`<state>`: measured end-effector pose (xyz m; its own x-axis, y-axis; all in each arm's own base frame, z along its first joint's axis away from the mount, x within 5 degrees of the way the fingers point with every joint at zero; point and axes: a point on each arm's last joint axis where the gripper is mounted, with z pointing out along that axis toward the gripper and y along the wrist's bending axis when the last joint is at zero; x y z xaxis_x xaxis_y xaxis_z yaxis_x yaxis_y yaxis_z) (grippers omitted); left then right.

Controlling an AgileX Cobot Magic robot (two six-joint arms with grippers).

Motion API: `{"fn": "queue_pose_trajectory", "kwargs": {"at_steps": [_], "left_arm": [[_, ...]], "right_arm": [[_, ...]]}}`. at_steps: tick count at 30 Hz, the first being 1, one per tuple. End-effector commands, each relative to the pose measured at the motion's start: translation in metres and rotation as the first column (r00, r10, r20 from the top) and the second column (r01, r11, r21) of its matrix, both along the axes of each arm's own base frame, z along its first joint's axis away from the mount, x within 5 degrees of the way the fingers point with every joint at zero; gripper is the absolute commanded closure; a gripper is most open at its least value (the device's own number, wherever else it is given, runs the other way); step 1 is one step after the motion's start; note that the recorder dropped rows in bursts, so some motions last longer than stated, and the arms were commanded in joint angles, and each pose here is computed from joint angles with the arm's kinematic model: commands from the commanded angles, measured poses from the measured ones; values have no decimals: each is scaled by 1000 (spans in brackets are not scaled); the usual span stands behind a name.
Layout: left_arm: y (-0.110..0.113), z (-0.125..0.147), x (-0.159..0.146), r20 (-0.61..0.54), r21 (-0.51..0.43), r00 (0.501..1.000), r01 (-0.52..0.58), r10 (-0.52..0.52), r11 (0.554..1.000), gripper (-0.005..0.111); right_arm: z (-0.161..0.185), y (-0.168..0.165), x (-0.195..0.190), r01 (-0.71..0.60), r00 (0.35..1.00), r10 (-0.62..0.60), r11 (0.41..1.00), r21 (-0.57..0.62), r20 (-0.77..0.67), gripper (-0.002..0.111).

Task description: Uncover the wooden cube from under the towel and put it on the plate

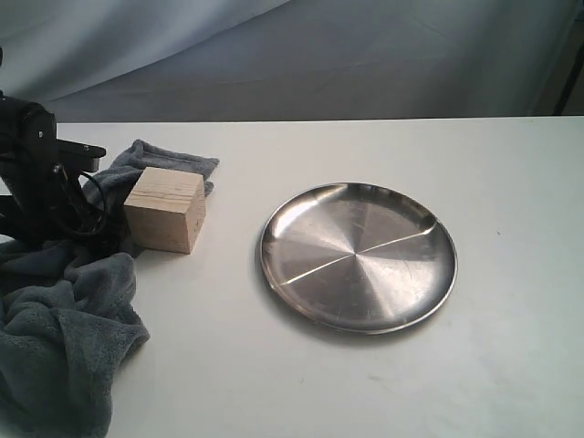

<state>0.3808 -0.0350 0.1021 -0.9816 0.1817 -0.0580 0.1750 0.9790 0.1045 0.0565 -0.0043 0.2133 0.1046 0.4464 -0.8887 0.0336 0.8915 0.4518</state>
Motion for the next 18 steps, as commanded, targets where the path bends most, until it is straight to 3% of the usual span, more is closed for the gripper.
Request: {"fn": "queue_pose_trajectory", "kwargs": {"at_steps": [1,7,18], "left_arm": [[0,-19,-30,-263,45,965,39,-26,998,2],[-1,12,-26,-152,27,988,25,-21,999,2],[-3,20,-17,-32,4,999,7,-6,1000,2]], "right_arm": [[-2,0,0,-5,1000,5,1000,9,-6,105],[-2,0,0,-5,1000,5,1000,9,-6,105],[-2,0,0,-5,1000,5,1000,9,-6,105]]}}
